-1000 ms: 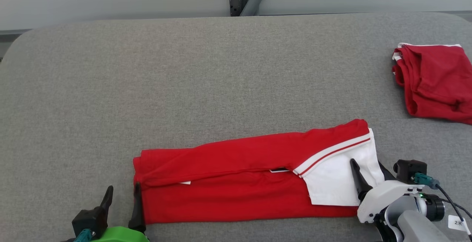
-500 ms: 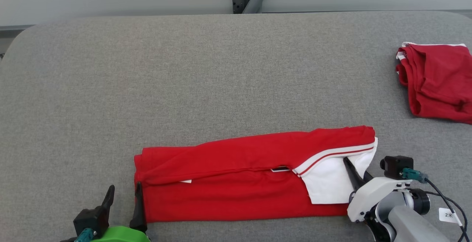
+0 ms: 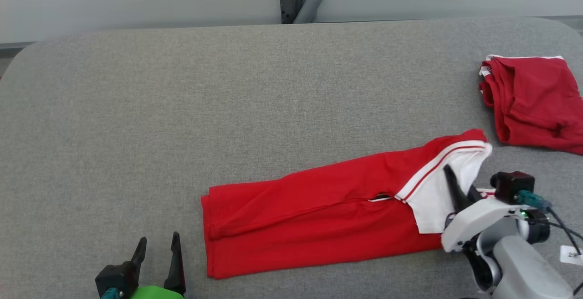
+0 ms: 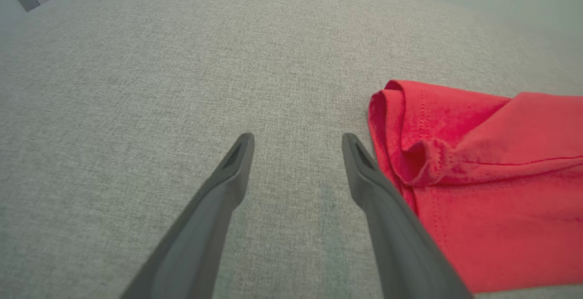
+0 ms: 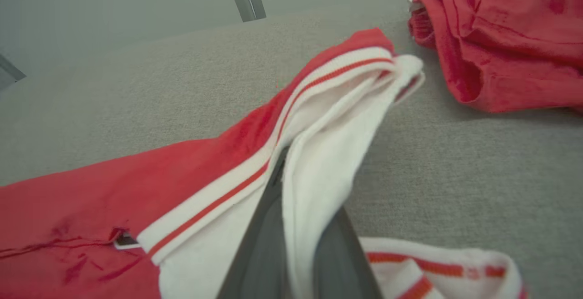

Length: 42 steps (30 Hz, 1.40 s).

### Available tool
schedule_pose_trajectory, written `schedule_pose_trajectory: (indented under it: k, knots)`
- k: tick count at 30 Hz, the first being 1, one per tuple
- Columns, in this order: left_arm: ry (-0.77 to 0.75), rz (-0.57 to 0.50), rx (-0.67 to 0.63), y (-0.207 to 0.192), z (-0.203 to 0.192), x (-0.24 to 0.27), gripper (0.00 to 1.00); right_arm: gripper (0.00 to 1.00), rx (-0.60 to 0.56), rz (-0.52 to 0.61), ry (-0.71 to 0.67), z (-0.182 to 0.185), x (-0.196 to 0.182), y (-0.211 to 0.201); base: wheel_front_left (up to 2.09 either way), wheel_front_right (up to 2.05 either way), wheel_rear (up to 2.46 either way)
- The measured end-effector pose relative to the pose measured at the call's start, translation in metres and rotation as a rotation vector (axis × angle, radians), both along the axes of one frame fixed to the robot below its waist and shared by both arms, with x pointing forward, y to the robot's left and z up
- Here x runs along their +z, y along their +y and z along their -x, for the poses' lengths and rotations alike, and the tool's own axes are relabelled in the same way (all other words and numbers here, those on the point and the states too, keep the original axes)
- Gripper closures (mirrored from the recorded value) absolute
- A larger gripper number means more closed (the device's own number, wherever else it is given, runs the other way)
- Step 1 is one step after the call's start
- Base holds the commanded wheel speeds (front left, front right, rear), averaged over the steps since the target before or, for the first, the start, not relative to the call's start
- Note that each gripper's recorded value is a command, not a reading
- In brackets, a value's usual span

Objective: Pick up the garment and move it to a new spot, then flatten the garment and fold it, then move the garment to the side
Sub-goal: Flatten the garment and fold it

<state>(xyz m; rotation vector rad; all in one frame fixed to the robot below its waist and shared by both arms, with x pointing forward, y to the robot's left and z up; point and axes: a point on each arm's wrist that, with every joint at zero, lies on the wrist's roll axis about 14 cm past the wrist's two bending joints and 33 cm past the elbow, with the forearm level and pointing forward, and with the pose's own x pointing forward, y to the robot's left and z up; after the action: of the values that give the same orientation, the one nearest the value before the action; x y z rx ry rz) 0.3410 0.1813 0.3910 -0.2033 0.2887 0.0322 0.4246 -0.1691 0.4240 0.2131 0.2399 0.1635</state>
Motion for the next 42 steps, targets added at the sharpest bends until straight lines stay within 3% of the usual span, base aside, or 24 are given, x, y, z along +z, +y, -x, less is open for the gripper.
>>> schedule_pose_trajectory:
  k: [15, 29, 30, 31, 37, 42]
  knots:
    - [-0.015, 0.029, -0.079, -0.026, 0.002, 0.005, 0.00, 1.00, 0.457, -0.214, -0.002, 0.052, 0.031, 0.177, 0.00, 0.00, 0.00]
    - [0.027, 0.038, 0.083, 0.014, 0.032, -0.004, 0.00, 1.00, 0.753, -0.189, 0.086, 0.060, 0.014, 0.274, 0.00, 0.00, 0.00]
    - [0.027, 0.038, 0.083, 0.014, 0.032, -0.004, 0.00, 0.75, 0.753, -0.189, 0.086, 0.060, 0.014, 0.274, 0.00, 0.00, 0.00]
    - [0.030, 0.038, 0.095, 0.017, 0.035, -0.004, 0.00, 0.00, 0.763, -0.189, 0.088, 0.060, 0.013, 0.279, 0.00, 0.00, 0.00]
    - [0.053, 0.031, 0.145, 0.029, 0.043, -0.009, 0.00, 0.00, 0.775, -0.267, 0.047, 0.050, 0.030, 0.297, 0.00, 0.00, 0.00]
    - [0.046, 0.028, 0.137, 0.028, 0.038, -0.008, 0.00, 0.00, 0.643, -0.365, -0.085, 0.010, 0.075, 0.272, 0.00, 0.00, 0.00]
